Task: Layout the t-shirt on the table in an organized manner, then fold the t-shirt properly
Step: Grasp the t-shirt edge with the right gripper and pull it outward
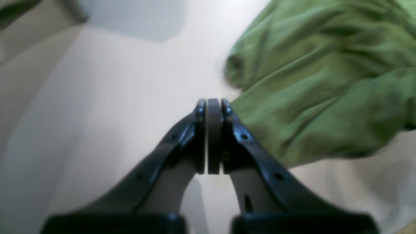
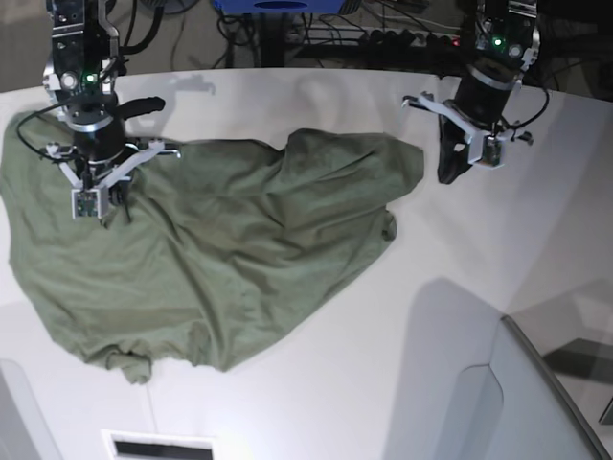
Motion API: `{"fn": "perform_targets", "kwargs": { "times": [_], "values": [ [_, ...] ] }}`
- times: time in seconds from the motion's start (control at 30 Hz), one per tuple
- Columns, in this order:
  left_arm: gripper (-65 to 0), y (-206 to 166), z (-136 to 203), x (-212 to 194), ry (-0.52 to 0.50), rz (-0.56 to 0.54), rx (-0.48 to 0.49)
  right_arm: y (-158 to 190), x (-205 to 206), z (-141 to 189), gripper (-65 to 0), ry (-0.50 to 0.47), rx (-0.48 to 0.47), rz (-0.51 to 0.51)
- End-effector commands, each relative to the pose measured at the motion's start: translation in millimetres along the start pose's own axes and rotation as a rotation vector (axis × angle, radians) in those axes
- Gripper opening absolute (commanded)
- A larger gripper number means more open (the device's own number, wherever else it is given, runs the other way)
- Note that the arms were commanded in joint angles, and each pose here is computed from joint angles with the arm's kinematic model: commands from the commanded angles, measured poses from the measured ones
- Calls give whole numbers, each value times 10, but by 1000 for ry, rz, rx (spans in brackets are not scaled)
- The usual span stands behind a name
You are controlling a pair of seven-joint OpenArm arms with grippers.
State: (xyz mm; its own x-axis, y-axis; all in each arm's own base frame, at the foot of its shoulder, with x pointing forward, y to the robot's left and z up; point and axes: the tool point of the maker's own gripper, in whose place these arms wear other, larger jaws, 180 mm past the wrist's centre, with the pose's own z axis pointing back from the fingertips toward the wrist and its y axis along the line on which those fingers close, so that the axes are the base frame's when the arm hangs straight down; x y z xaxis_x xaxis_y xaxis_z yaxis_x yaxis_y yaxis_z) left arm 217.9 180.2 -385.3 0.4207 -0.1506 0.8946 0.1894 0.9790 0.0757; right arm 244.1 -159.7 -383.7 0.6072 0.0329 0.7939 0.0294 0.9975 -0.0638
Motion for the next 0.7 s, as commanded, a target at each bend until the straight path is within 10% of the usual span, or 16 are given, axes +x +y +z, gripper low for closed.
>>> {"fn": "perform_targets", "kwargs": {
  "times": [0.0,0.67],
  "values": [
    [-650,-22,22,85,-32,6,-8,-19,154,13,-650,-53,-5,3],
    [-650,-128,-35,260,-89,65,9,-85,582,-197,-650,-147,-20,3]
  ]
}}
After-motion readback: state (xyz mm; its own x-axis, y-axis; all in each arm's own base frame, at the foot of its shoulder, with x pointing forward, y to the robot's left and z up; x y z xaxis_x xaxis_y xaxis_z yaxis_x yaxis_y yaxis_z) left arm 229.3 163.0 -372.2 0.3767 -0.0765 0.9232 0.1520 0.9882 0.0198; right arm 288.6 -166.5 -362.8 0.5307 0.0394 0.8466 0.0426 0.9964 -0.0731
